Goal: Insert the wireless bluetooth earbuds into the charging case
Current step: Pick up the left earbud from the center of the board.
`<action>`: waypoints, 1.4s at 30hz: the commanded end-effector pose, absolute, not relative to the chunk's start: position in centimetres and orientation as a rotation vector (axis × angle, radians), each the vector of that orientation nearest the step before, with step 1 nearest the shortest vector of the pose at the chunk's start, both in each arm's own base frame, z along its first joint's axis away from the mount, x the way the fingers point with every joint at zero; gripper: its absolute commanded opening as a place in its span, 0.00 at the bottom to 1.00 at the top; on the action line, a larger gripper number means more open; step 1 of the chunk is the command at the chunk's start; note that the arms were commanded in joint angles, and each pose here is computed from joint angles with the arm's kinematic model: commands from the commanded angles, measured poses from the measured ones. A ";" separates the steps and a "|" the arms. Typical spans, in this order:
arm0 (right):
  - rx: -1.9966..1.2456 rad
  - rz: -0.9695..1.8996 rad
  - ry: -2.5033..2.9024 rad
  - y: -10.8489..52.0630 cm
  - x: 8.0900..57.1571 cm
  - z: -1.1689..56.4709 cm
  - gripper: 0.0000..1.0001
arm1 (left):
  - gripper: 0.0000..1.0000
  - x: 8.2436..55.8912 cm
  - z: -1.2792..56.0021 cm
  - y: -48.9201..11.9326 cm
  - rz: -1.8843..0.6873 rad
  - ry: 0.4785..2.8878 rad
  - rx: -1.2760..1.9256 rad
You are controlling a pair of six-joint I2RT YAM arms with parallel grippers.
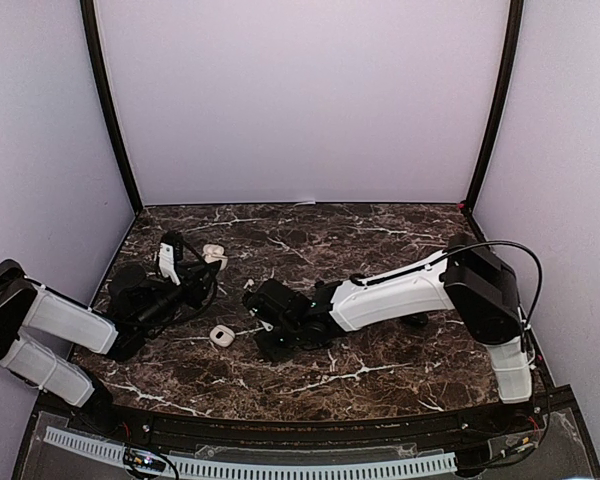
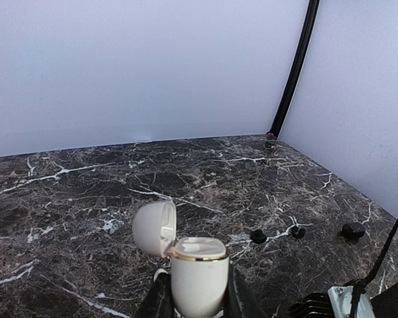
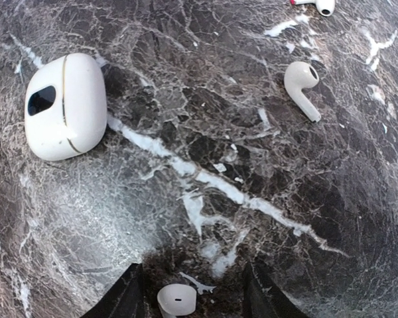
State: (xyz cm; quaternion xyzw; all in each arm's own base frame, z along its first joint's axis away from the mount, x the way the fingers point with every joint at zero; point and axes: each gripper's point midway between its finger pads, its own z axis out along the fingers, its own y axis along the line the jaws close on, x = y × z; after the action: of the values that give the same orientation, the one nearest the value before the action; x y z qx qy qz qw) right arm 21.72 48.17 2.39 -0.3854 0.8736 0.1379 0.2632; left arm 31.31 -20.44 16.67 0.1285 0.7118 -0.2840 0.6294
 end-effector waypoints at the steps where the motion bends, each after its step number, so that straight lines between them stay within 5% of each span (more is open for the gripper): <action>1: -1.042 0.314 2.385 47.8 21.8 1.7 0.45 | 0.16 31.2 17.6 -20.1 -0.649 1.601 0.291; 22: -1.067 0.361 2.435 46.4 20.0 2.5 0.22 | 0.16 31.1 17.6 -20.6 -0.667 1.601 0.316; 42: -1.004 0.510 2.363 46.5 19.7 6.1 0.15 | 0.16 30.2 17.8 -22.4 -0.743 1.567 0.423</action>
State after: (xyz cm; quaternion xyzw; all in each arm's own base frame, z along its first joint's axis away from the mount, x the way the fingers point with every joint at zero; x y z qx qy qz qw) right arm 19.66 45.62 3.55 -0.3814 0.8815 0.1523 0.2331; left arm 30.41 -21.66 16.38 0.1628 0.7085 -0.3081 0.6137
